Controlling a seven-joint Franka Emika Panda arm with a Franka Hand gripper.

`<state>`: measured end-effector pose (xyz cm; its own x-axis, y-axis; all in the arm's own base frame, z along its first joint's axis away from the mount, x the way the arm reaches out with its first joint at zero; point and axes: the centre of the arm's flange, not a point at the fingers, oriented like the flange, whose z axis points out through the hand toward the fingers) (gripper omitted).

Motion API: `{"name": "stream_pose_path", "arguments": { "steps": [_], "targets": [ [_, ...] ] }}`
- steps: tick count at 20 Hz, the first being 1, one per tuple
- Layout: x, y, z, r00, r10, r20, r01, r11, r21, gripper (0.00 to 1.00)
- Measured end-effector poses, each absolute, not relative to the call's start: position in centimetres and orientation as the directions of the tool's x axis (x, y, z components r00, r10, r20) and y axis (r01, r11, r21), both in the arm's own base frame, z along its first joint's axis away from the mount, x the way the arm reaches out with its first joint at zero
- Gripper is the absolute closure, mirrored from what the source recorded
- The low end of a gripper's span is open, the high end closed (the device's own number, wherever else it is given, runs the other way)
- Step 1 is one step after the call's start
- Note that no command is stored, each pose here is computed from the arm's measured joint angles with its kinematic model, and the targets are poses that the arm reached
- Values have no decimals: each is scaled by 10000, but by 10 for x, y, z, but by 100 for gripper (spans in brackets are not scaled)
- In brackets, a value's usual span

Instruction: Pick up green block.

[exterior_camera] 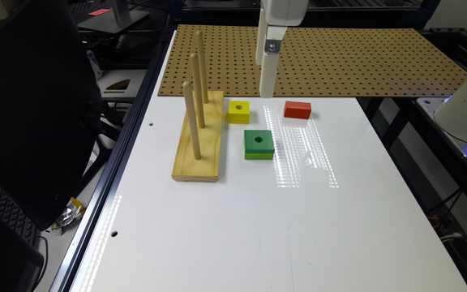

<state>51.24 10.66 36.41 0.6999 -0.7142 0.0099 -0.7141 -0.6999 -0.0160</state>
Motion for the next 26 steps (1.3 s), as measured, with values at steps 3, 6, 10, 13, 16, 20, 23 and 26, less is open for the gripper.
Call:
{"name": "stream_pose_path", "arguments": {
  "steps": [3, 6, 10, 13, 16, 20, 23, 26],
  "targets": [
    [512, 107, 364, 7002, -7139, 97, -7137, -7002, -157, 0],
    [511, 106, 363, 7009, -7132, 81, -7131, -7010, -132, 0],
    [511, 107, 362, 7013, -7128, 77, -7127, -7013, -126, 0],
    [511, 107, 362, 7014, -7127, 77, -7126, -7014, -125, 0],
    [511, 107, 362, 7015, -7127, 71, -7126, -7015, -116, 0],
    [509, 106, 352, 7015, -7126, 10, -7126, -7015, -29, 0],
    [508, 106, 344, 7016, -7126, -14, -7126, -7016, 0, 0],
    [507, 106, 339, 7016, -7126, -26, -7126, -7016, 15, 0]
  ]
}}
